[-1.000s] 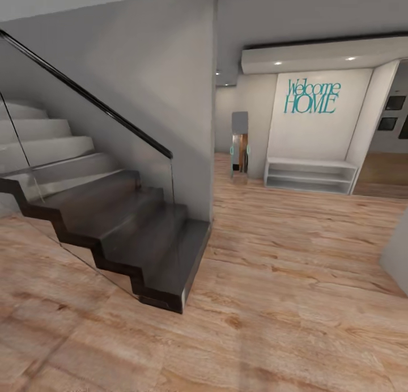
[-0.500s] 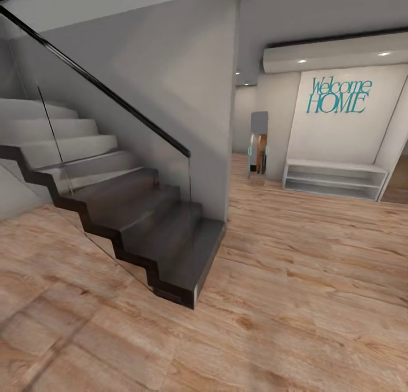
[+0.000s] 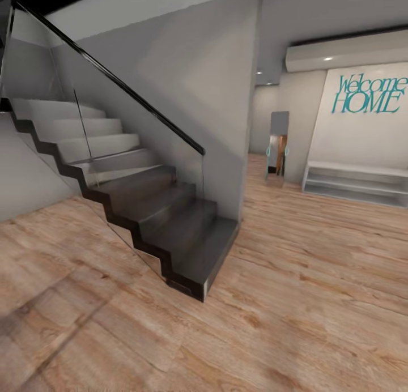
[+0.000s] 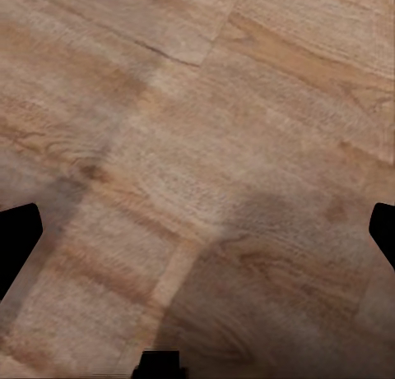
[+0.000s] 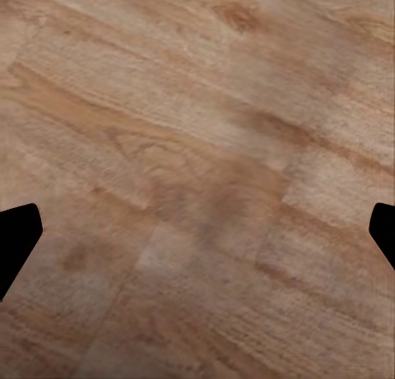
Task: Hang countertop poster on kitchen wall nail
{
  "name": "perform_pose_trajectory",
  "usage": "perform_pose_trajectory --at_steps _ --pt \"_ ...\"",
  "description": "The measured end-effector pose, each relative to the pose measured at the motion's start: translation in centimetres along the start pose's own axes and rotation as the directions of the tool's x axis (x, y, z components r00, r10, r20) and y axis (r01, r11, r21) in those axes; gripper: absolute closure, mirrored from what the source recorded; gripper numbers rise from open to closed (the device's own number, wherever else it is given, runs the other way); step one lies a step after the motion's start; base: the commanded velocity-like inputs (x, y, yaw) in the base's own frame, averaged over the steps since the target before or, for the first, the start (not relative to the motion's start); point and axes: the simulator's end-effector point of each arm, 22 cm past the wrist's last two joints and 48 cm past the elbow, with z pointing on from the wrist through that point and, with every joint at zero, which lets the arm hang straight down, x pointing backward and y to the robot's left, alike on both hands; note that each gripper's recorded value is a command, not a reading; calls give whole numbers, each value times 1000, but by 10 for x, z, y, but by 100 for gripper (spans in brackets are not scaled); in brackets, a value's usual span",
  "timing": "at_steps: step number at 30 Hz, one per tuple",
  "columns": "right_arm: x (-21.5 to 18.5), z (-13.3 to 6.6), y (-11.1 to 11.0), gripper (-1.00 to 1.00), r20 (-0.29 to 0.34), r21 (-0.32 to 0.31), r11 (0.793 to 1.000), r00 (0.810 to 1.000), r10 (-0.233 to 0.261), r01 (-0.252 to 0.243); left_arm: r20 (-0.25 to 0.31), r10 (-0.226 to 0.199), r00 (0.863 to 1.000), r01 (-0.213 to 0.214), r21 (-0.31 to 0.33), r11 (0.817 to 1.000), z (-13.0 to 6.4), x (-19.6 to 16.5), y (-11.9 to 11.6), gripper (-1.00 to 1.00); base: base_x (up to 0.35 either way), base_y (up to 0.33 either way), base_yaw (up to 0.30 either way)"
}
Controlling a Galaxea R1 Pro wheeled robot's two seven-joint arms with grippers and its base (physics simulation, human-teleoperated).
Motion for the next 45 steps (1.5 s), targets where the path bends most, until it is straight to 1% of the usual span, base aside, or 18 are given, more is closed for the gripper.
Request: perform_pose_trajectory --at_steps 17,23,31,40,45 --pt "0 0 0 -100 0 0 1000 1000 0 0 0 0 1000 0 0 1000 0 0 0 -100 -7 -7 287" --pt "1 0 0 -100 -2 0 1000 1000 -1 1 0 0 1000 0 0 1000 0 0 0 -100 -197 -171 101" --pt "1 0 -1 -100 -2 0 1000 1000 -1 1 0 0 1000 0 0 1000 0 0 0 -100 -253 -210 259" --pt "1 0 0 -100 -2 -3 1000 1000 -4 4 1 0 1000 0 0 1000 0 0 0 -100 -38 -30 288" --pt "2 0 0 -100 -4 -3 1000 1000 -4 4 0 0 1000 0 0 1000 0 0 0 -100 -180 29 174"
